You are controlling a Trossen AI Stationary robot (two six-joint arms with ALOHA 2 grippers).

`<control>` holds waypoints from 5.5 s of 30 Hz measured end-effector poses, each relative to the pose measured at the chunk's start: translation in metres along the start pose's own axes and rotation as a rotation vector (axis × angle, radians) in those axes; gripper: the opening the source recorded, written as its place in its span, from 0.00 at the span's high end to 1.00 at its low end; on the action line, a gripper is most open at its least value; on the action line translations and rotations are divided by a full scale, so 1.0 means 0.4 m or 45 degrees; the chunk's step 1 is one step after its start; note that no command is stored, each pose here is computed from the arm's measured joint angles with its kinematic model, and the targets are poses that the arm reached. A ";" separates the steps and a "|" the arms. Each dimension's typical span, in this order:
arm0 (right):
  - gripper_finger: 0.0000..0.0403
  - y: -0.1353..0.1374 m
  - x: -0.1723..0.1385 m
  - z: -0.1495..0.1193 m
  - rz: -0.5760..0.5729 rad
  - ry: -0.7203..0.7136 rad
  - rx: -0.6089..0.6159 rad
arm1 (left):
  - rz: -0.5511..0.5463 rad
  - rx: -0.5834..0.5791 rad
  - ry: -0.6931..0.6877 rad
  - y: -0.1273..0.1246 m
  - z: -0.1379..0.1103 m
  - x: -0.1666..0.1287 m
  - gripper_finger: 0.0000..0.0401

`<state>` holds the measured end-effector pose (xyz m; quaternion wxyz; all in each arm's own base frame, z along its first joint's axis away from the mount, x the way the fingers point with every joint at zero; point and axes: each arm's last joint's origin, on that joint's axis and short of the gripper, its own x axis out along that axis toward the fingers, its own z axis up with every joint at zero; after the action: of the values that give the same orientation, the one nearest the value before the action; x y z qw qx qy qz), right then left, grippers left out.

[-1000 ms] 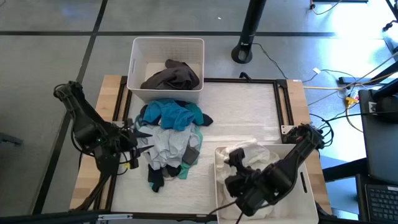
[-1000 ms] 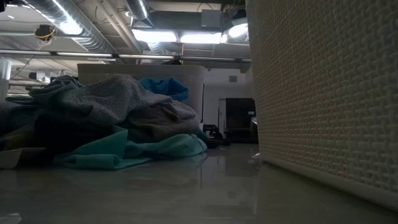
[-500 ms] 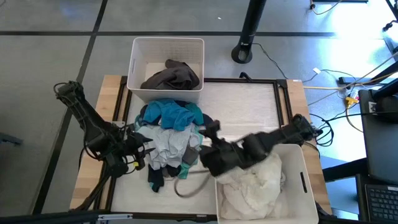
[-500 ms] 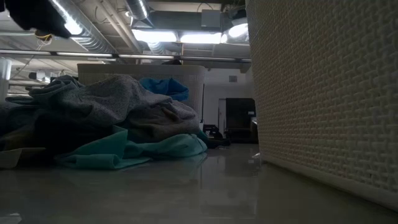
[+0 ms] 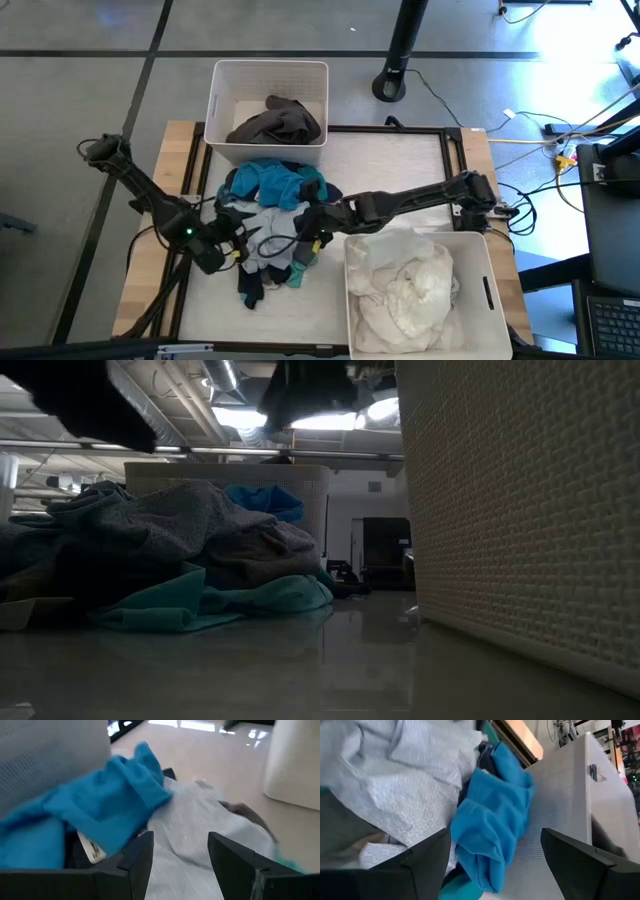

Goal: Sort clothes
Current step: Put the blue boxer into the top white laundry organizer, then adjust the bottom white laundry organizer, then put the gray shorts into the top white laundry organizer

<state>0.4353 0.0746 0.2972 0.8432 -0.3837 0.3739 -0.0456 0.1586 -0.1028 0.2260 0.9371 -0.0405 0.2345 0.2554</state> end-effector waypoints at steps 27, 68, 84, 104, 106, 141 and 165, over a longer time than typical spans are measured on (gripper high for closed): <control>0.23 0.040 -0.114 -0.142 0.216 0.127 -0.123 | 0.215 -0.070 0.340 0.165 0.072 0.351 0.55; 0.23 0.043 -0.230 -0.207 -0.213 -0.134 0.037 | 0.203 0.291 -0.728 0.272 0.492 -0.052 0.99; 0.23 0.042 -0.229 -0.207 -0.212 -0.134 0.049 | 0.800 0.393 -0.534 0.444 0.511 0.032 0.98; 0.23 0.030 -0.281 -0.182 -0.169 -0.210 0.079 | 0.856 0.144 -0.230 0.516 0.467 0.105 0.71; 0.23 0.026 -0.327 -0.168 -0.120 -0.258 0.040 | 0.822 0.120 -0.202 0.509 0.467 0.085 0.66; 0.23 0.148 -0.454 -0.332 0.209 0.408 0.124 | -0.316 0.043 -0.207 0.345 0.406 0.015 0.57; 0.23 0.122 -0.446 -0.239 -0.009 -0.165 0.222 | -0.296 0.062 0.180 0.265 0.328 0.012 0.57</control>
<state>0.2337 0.1150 0.3293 0.8956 -0.3124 0.3119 -0.0562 0.1645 0.0168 0.3448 0.9422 -0.0627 0.2997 0.1358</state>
